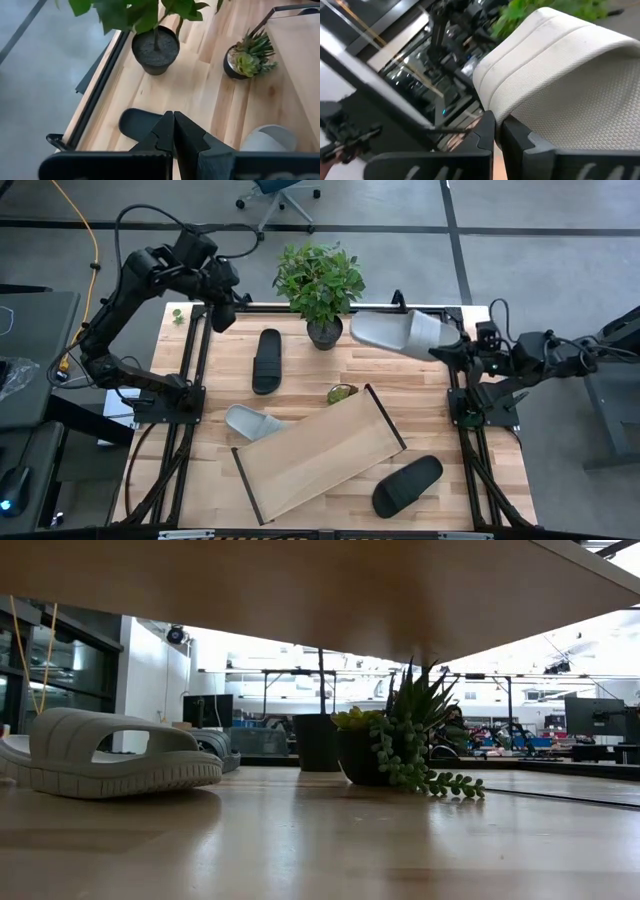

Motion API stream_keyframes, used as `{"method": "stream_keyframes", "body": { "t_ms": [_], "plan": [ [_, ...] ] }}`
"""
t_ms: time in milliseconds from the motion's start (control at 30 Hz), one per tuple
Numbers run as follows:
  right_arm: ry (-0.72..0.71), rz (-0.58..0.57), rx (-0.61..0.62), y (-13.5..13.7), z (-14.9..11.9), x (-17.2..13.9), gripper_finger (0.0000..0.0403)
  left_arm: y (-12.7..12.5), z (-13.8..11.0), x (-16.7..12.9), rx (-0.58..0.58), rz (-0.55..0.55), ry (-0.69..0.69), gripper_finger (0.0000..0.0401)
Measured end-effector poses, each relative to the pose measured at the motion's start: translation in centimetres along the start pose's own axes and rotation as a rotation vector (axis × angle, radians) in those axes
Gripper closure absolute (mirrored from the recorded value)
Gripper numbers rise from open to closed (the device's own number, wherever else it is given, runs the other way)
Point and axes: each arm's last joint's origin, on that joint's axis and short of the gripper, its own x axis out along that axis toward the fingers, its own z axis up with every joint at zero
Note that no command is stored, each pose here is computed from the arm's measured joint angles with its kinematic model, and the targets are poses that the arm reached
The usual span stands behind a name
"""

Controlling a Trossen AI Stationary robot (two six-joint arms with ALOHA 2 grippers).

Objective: Pick and place slides into the shelf
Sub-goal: Put the right gray slipper on the shelf

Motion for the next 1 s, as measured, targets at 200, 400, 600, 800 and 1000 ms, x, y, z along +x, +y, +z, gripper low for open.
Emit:
{"method": "stream_keyframes", "body": {
  "t_ms": [200, 400, 600, 800, 1000],
  "plan": [
    [0.060, 0.062, 0.003, 0.3, -0.3, 0.3, 0.0403, -2.0, 0.5, 0.5, 0.006, 0.000, 0.023, 0.0400],
    [0.026, 0.124, -0.022, 1.0, 1.4, -0.1, 0.0403, -3.8, 1.0, 0.9, 0.015, 0.009, 0.030, 0.0400],
    [0.068, 0.089, -0.126, 2.4, 4.1, -1.0, 0.0403, -5.4, 1.5, 1.1, 0.042, 0.011, 0.004, 0.0400],
    [0.168, 0.063, -0.208, 3.5, 5.5, -0.7, 0.0403, -6.4, 1.7, 1.1, 0.052, 0.038, -0.008, 0.0400],
    [0.220, 0.125, -0.253, 4.7, 6.4, 0.6, 0.0403, -7.4, 2.0, 1.2, 0.065, 0.082, -0.031, 0.0400]
  ]
}}
